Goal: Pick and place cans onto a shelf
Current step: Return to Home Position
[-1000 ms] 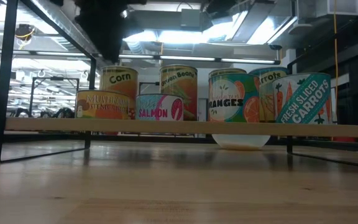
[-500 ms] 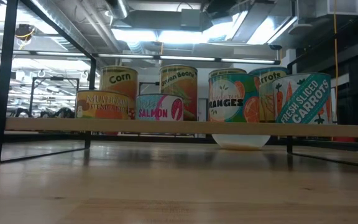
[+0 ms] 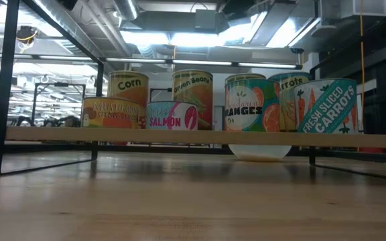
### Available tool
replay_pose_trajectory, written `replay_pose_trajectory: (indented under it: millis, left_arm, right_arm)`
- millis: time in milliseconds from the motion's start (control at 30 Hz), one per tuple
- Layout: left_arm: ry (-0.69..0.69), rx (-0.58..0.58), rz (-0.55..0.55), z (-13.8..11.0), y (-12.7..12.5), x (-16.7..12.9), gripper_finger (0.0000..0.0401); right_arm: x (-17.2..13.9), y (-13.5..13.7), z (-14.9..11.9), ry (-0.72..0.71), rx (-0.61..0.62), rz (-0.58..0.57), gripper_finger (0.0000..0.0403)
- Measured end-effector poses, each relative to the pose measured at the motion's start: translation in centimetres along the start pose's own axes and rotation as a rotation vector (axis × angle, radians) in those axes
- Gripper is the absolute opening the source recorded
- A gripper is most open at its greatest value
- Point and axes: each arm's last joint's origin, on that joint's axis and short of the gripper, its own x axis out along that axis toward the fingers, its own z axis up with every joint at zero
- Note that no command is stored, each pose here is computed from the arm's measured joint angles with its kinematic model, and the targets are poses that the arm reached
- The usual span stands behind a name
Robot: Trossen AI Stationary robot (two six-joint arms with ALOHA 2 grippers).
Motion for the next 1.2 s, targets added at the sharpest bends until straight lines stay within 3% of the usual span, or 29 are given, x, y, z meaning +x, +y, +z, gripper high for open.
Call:
replay_pose_trajectory:
  millis: [333, 700, 967, 1200]
  left_arm:
    - [-0.251, -0.007, 0.032, -7.3, 0.0, -0.9, 0.0078]
    - [-0.345, -0.002, 0.092, -12.4, 0.0, -0.2, 0.0078]
    - [-0.312, 0.009, 0.094, -13.9, -0.2, 1.7, 0.0078]
    - [-0.368, -0.001, 0.080, -13.4, -0.2, 1.5, 0.0078]
  right_arm:
    - [0.0, 0.0, 0.0, 0.000, -0.003, -0.001, 0.0078]
    - [0.0, 0.0, 0.0, -0.001, -0.006, -0.001, 0.0078]
    - [0.0, 0.0, 0.1, -0.009, -0.008, -0.004, 0.0078]
    - [0.0, 0.0, 0.1, -0.011, -0.008, -0.004, 0.0078]
